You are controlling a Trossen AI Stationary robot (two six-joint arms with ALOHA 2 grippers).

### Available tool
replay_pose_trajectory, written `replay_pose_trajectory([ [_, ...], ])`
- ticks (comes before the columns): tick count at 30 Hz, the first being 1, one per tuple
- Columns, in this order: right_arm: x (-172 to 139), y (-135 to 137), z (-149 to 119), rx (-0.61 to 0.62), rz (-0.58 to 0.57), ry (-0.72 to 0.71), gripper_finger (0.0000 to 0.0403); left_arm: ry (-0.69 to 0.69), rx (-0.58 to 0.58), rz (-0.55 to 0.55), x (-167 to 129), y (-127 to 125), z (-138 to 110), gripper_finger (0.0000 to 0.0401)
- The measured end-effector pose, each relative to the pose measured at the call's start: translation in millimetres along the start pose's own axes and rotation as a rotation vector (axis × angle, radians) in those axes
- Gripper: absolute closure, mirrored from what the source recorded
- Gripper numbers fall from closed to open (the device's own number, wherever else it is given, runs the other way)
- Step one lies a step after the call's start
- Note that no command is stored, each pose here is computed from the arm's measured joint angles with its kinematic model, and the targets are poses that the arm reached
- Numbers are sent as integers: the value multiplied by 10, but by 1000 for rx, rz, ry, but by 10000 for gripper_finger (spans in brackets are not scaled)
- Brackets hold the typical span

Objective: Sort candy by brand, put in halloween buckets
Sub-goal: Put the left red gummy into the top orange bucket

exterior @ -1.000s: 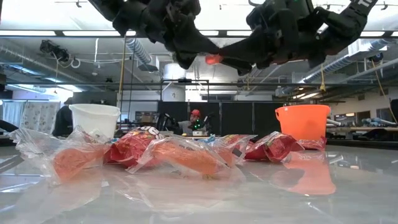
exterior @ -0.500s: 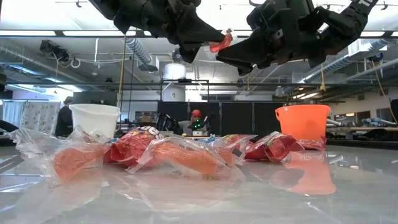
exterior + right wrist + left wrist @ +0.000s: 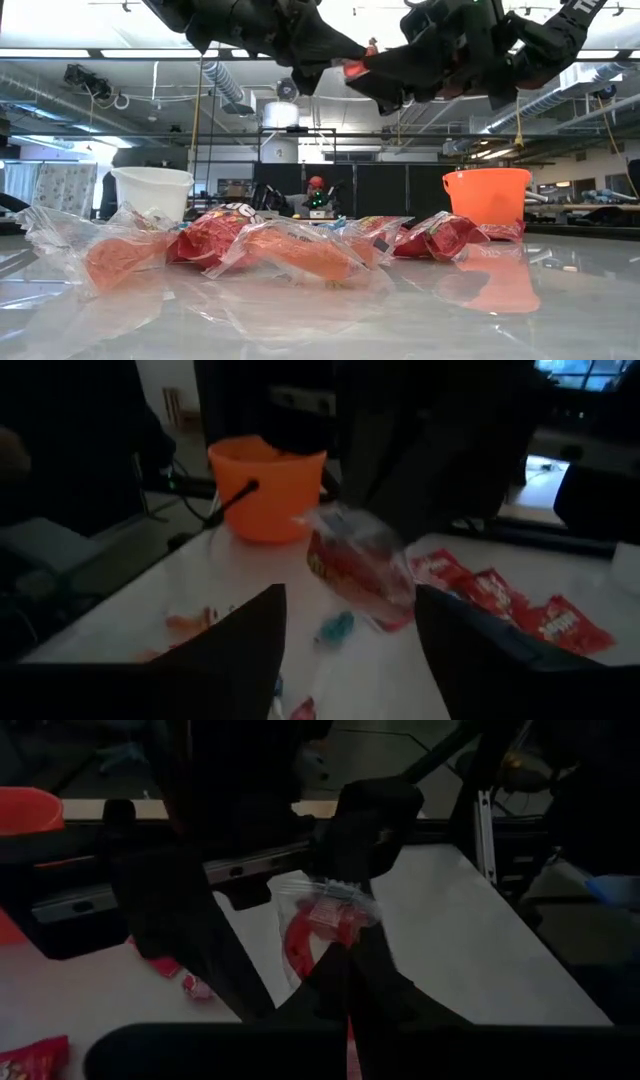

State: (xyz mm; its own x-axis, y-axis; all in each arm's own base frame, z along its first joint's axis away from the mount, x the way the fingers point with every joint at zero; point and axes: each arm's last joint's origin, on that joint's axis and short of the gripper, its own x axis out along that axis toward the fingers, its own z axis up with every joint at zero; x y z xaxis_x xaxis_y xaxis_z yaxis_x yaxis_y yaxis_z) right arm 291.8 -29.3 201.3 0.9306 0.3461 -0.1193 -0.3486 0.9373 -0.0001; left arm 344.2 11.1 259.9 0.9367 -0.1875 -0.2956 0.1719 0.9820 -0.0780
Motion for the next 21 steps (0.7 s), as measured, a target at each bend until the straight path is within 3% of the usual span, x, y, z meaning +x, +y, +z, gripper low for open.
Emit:
replay_pose_trajectory([
  [3,0,-2,32,15,-1,-30,170,-21,5,0,0,1,20,394],
  [7,-1,-1,48,47,3,-45,201,-24,6,0,0,0,24,394],
  [16,-20,-34,31,81,-7,-29,378,-33,-31,38,1,5,27,387],
  [21,-62,-119,-3,130,-55,3,375,-47,-41,79,0,21,33,348],
])
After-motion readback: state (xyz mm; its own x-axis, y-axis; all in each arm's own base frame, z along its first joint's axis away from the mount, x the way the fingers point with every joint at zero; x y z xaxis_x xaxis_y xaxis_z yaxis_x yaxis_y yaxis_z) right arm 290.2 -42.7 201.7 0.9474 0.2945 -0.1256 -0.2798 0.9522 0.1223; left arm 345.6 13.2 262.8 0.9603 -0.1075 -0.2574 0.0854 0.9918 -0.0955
